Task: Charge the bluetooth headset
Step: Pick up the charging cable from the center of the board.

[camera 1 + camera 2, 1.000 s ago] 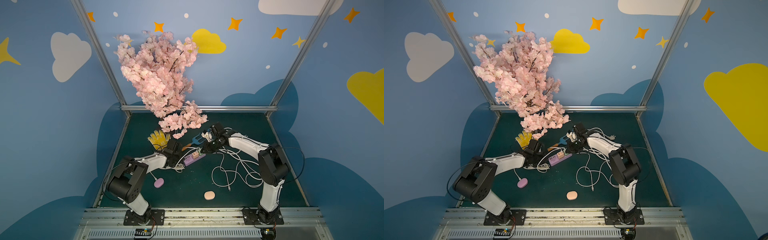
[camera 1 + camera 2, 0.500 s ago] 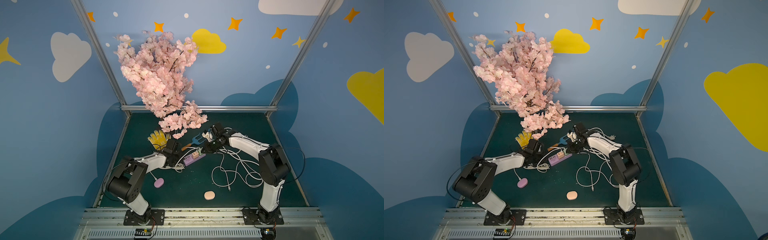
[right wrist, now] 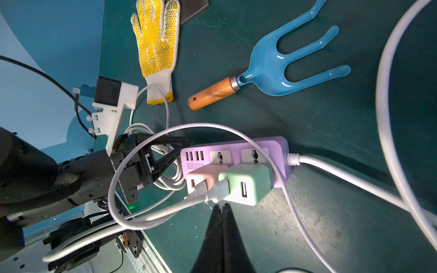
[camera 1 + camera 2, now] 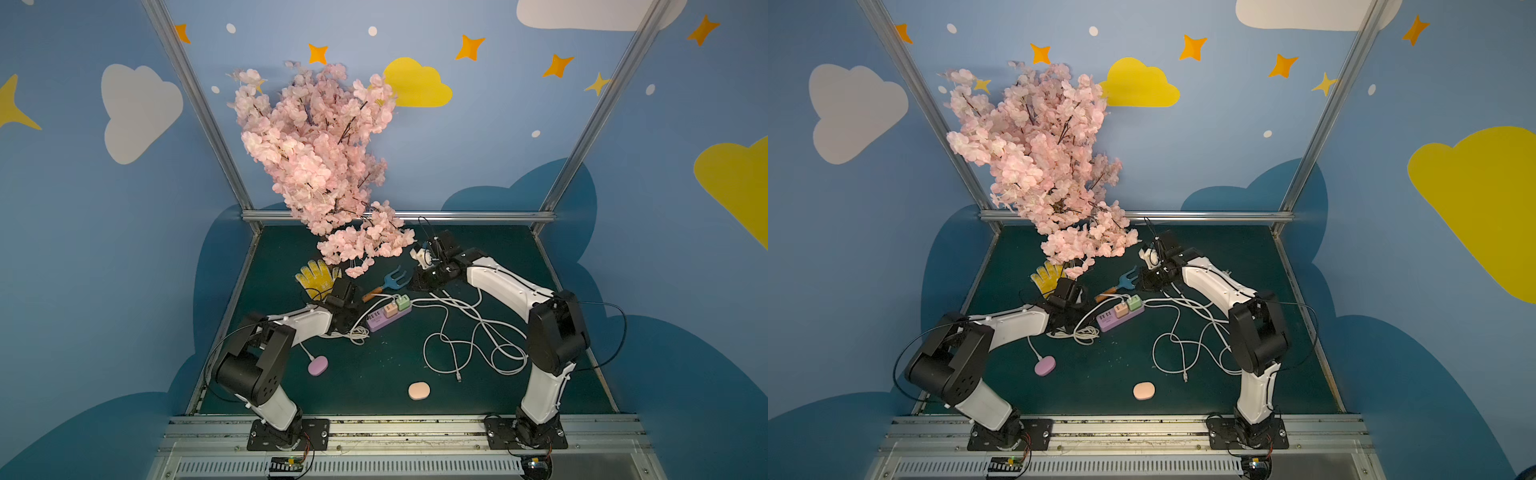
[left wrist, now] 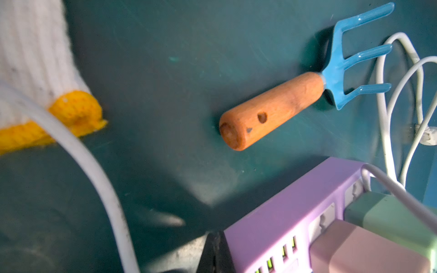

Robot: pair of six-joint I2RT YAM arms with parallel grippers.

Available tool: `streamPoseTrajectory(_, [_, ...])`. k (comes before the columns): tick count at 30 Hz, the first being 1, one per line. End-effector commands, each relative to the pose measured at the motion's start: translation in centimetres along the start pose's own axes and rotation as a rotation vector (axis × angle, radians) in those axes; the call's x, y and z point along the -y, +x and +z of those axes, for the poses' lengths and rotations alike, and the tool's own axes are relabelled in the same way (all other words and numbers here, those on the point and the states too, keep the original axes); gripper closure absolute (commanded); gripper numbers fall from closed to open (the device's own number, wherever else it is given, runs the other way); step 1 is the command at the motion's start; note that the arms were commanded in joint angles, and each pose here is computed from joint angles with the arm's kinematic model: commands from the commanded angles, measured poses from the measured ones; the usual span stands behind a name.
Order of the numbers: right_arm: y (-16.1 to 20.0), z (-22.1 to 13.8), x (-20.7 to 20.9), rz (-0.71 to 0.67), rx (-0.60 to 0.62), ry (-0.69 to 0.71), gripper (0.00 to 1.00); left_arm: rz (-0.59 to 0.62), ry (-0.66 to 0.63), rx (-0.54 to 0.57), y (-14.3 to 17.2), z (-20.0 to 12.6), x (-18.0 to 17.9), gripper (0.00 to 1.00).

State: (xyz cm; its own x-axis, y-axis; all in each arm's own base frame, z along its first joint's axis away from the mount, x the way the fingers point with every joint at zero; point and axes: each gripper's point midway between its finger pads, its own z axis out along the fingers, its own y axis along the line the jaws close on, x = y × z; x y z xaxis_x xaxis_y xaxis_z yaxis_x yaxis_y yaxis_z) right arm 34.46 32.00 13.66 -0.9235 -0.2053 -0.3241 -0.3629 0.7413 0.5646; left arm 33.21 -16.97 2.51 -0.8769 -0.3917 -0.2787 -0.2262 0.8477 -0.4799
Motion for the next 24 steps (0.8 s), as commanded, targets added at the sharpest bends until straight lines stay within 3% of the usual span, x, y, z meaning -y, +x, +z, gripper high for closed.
streamPoseTrajectory(1, [1.9, 2.3, 2.0, 0.05, -0.067, 0.018, 1.0, 0.018, 0.007, 0.014, -0.8, -0.2, 0.4, 0.97])
streamPoseTrajectory(10, [5.5, 4.5, 5.5, 0.127, -0.149, 0.064, 1.0, 0.018, 0.006, 0.012, -0.9, -0.1, 0.4, 0.96])
streamPoseTrajectory(18, [4.3, 3.5, 4.1, 0.103, -0.117, 0.033, 1.0, 0.013, 0.012, 0.009, -1.1, 0.1, 0.4, 0.97])
streamPoseTrajectory(24, [3.1, 0.8, 2.0, 0.024, -0.083, 0.018, 1.0, 0.024, 0.012, 0.01, -2.3, 1.1, 1.0, 0.96])
